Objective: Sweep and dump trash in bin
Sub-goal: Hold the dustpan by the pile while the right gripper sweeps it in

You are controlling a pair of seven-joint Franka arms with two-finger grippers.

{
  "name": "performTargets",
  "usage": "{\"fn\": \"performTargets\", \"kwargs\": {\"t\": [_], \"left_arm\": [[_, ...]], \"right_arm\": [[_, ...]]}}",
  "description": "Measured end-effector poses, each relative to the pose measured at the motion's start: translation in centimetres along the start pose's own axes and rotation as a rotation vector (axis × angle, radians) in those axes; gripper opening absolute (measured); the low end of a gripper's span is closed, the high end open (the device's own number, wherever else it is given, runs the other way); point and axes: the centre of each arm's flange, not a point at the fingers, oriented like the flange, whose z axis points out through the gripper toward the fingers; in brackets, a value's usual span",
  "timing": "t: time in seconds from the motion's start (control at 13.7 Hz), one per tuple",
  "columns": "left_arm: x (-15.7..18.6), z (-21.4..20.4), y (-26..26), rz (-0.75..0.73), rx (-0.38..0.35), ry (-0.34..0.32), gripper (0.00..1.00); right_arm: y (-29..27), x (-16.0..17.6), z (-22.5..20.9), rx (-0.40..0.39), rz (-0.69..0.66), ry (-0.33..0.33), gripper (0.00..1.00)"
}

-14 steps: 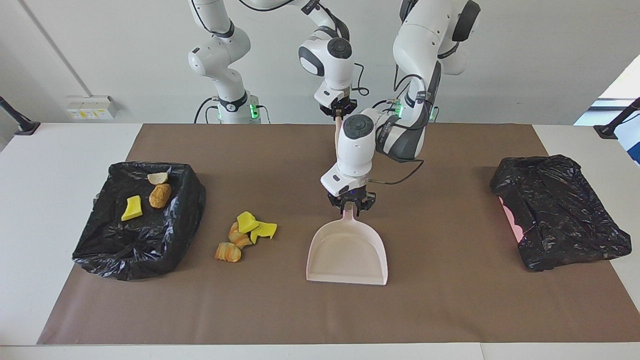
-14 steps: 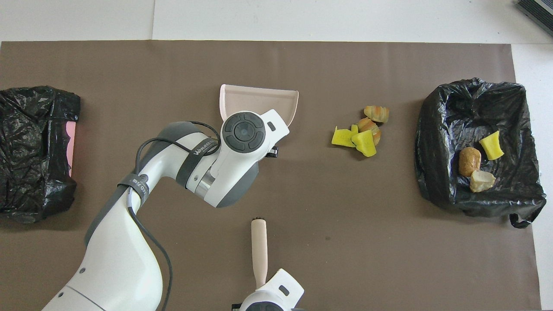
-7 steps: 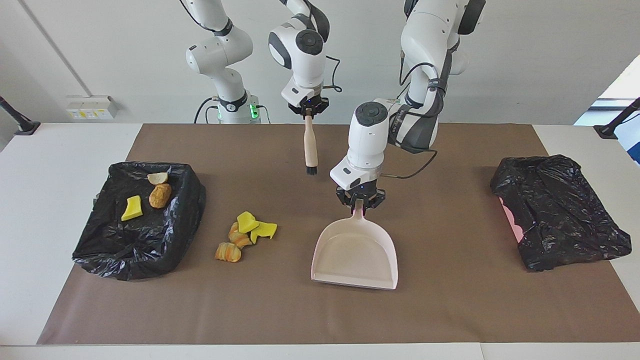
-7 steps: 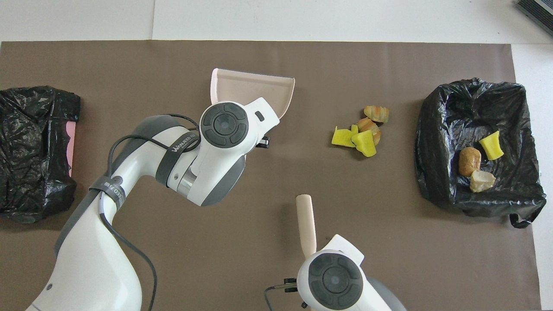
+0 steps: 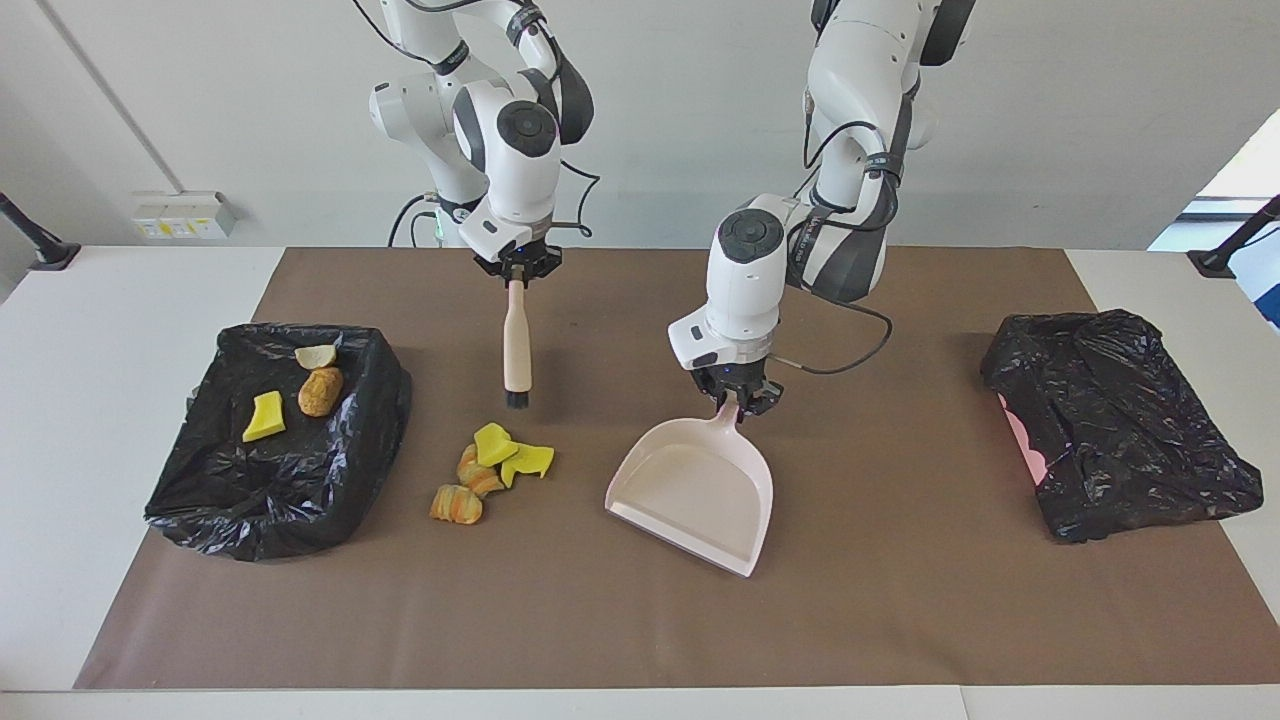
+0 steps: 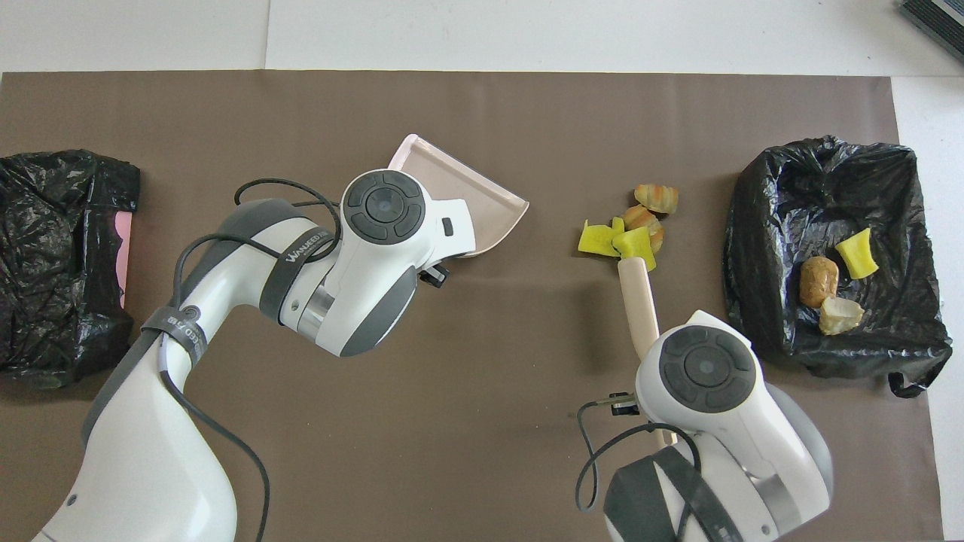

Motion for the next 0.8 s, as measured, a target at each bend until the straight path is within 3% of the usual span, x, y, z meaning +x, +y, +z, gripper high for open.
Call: {"fn": "performTargets", "kwargs": {"t": [0.29, 0.51, 0.8], "left_arm": [[-0.3, 0.0, 0.1, 0.334, -0.009, -0.019, 0.31], [-0.6, 0.7, 2.5, 0.418, -0.018, -0.031, 0.31], [-0.5, 1.3, 5.9, 0.469, -0.015, -0.014, 0.31]], "right_arm": [[6.3, 6.2, -0.5, -0.052, -0.059, 0.017, 0.26], [10.9, 10.4, -0.5, -0.097, -0.097, 0.028, 0.26], [11.7, 15.1, 1.8, -0.183, -0.141, 0.013, 0.26]]}}
